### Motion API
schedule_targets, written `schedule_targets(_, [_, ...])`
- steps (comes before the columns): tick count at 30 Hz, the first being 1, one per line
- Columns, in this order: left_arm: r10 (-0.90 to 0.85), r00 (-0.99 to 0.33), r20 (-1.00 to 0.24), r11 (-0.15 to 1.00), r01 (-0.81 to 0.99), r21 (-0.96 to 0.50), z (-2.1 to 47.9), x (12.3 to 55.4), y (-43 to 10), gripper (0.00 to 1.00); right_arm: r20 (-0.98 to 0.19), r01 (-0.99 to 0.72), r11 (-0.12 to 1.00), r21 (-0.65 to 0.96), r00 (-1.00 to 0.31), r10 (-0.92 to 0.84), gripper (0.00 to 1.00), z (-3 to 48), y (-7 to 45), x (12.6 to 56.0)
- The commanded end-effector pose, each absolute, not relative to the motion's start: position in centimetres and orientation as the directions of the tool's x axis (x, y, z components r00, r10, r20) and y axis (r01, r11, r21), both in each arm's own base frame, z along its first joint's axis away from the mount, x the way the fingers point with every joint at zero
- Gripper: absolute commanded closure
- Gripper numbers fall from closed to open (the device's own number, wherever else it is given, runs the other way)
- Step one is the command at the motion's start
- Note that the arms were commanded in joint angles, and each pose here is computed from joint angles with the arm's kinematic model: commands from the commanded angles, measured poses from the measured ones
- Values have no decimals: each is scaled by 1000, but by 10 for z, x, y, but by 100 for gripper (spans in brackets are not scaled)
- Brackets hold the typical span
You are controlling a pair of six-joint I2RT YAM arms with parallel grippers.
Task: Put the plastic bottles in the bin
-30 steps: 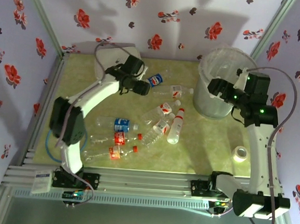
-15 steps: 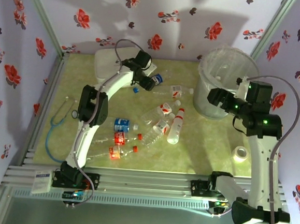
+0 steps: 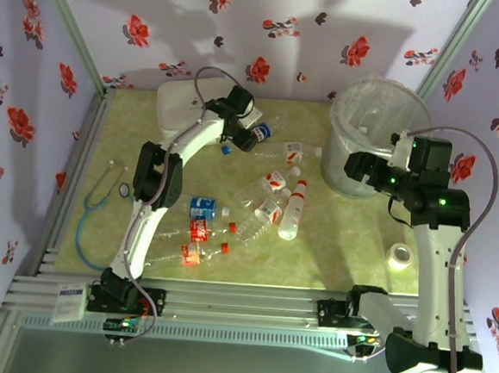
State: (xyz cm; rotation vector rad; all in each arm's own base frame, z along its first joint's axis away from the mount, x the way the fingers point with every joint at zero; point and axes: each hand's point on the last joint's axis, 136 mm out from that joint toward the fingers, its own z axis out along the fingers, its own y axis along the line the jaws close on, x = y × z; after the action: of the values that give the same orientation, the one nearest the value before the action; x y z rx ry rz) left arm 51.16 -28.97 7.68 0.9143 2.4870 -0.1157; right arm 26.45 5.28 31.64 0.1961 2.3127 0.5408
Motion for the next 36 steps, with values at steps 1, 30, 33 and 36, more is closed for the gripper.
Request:
schedule_targets(1, [609, -700, -373, 768, 638, 57, 45, 497, -277, 40, -651, -29, 912, 410, -710, 270, 12, 319, 51, 262])
schedule_targets(30, [489, -679, -547, 843, 530, 95, 167, 475, -257, 52, -743, -259, 779, 570, -566, 356, 14, 401, 109, 279])
schedule_targets(33, [393, -688, -610, 877, 481, 22, 187, 451, -250, 52, -756, -335, 737, 588, -550, 353, 14, 411, 141, 286])
schedule_targets(36, [223, -716, -661, 901, 410, -140, 206, 421, -248, 52, -739, -370, 693, 619, -573, 354, 14, 405, 173, 297])
